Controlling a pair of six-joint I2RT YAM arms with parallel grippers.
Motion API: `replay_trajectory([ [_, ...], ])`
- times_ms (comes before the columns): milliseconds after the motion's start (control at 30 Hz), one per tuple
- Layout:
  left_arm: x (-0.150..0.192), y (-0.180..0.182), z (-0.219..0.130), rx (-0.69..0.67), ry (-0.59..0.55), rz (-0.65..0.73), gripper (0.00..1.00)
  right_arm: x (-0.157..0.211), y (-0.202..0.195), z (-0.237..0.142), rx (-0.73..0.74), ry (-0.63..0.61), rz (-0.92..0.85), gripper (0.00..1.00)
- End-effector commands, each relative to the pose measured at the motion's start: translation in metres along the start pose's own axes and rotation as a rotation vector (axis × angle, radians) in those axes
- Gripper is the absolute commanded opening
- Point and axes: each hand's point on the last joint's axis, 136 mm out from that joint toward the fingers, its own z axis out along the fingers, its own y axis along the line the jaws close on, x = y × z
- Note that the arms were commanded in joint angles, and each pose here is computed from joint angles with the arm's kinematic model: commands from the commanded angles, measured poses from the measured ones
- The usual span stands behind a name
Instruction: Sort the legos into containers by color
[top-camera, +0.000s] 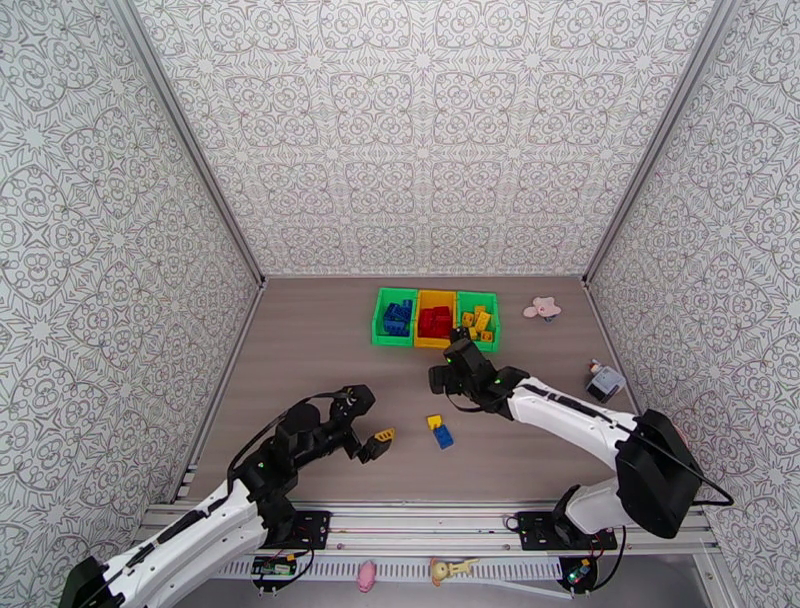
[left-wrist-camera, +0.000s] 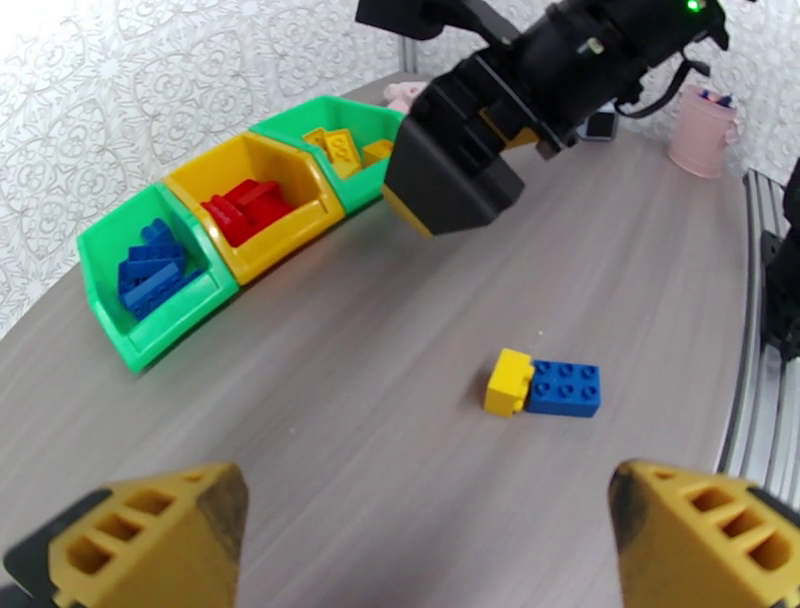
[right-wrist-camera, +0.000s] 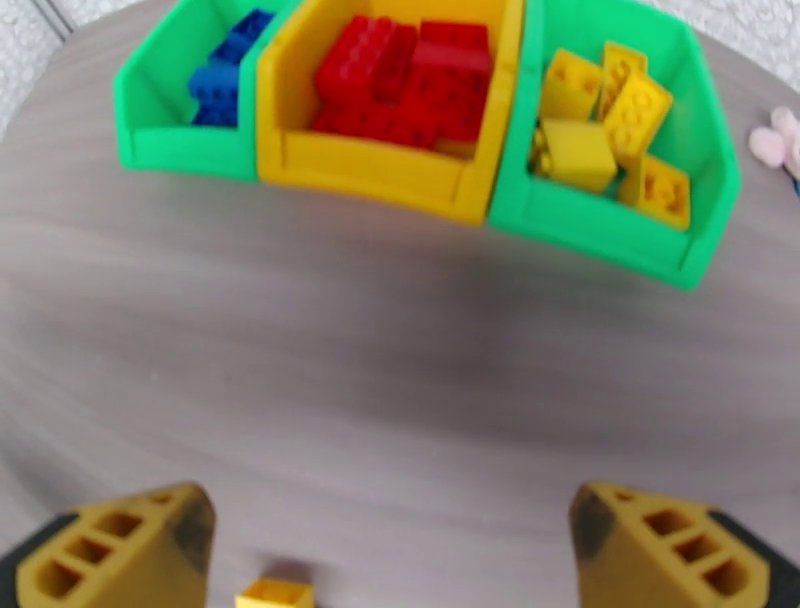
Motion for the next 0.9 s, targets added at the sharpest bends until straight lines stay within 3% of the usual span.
replay_trajectory([
  [0, 0.005, -0.017, 0.001, 0.116, 0.013, 0.041, 1.0, 0.042, -0.002, -0.004, 0.03, 0.133, 0.003, 0.97],
  [467, 0.013, -0.022, 0.006, 0.212, 0.03, 0.029, 1.0, 0.087, 0.046, 0.02, -0.023, 0.315, -0.085, 0.91],
  [867, 0.014, -0.021, 0.008, 0.226, 0.038, 0.021, 1.0, 0.095, 0.057, 0.036, -0.039, 0.362, -0.097, 0.67],
])
